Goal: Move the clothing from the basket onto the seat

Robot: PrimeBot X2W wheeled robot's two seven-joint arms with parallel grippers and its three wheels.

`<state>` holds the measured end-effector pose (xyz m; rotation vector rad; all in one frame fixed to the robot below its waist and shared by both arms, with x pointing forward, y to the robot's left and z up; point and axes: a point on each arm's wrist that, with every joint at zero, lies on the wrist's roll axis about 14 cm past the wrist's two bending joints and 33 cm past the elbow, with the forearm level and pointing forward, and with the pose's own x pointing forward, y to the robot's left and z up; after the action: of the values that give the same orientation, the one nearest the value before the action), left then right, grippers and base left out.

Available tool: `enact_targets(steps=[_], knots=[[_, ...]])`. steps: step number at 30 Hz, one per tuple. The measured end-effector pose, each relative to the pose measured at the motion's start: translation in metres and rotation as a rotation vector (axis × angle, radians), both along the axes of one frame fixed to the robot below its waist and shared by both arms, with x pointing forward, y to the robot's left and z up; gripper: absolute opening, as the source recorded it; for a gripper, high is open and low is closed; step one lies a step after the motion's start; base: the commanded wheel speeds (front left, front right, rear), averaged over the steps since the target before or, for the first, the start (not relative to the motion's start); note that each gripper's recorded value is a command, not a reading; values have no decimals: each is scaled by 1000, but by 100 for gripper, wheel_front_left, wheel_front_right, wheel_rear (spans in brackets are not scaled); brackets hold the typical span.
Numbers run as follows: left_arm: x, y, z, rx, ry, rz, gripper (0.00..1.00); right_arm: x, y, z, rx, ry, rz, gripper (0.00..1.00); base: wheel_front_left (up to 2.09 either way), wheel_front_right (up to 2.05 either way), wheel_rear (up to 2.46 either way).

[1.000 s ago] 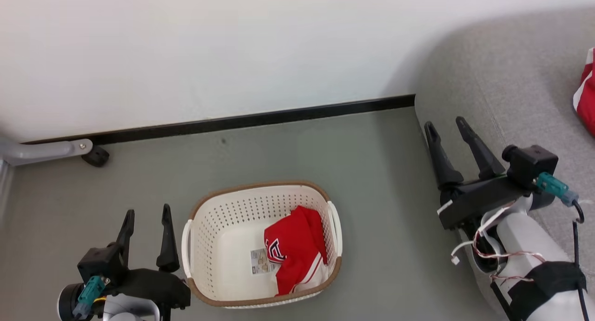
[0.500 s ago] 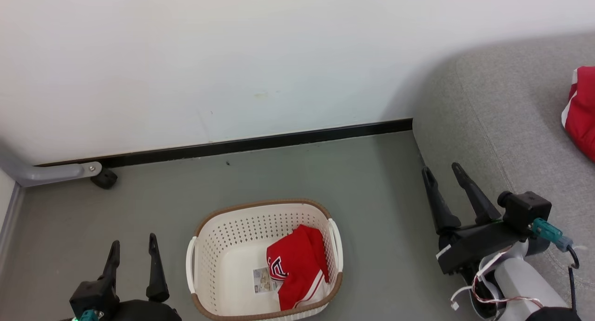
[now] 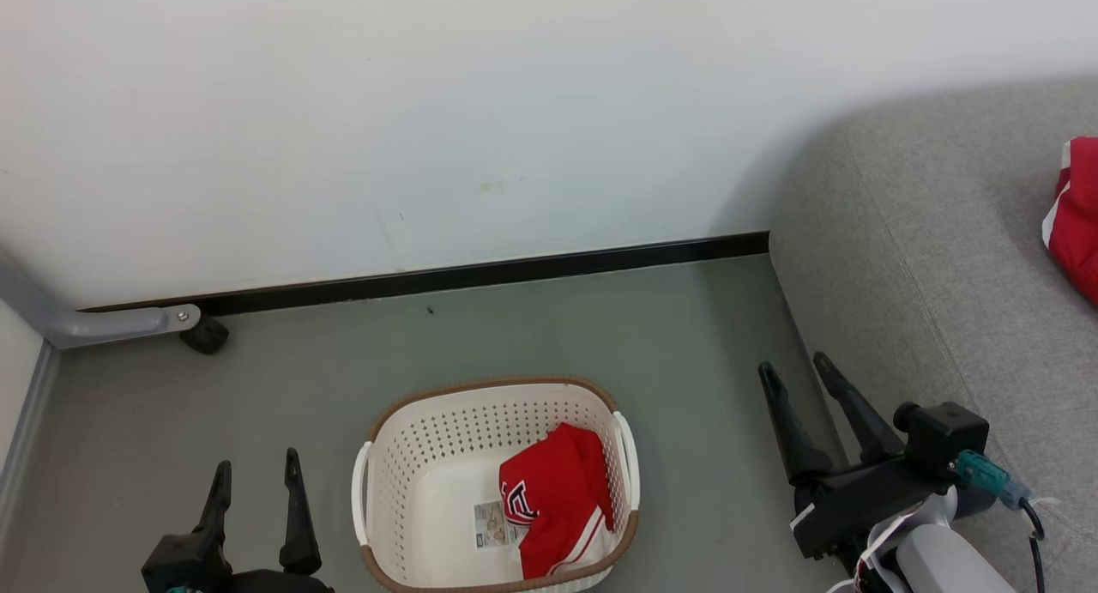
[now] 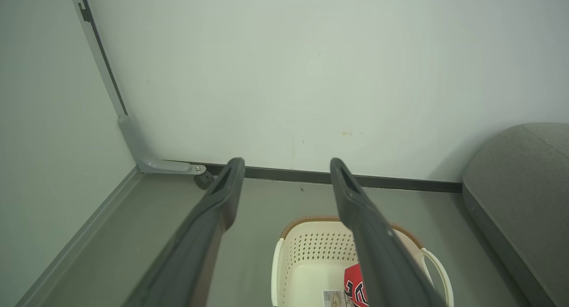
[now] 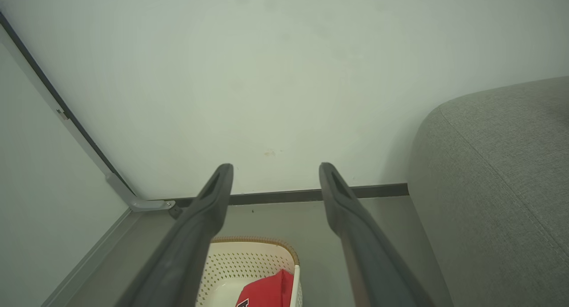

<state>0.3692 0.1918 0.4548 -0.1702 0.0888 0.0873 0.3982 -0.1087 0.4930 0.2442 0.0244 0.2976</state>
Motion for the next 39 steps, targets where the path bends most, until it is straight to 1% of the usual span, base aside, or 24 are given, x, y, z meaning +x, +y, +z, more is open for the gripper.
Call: enact_targets(steps=[8, 26, 39], knots=[[-5, 2, -3, -1, 9, 9, 100, -1, 3, 0, -36, -10, 7, 100, 0, 0, 0], [-5, 2, -7, 4, 22, 6, 100, 1, 2, 3, -38, -20, -8, 100, 0, 0, 0], [-2, -13, -17, -4, 50, -47, 100, 8, 0, 10, -33, -45, -17, 100, 0, 0, 0]])
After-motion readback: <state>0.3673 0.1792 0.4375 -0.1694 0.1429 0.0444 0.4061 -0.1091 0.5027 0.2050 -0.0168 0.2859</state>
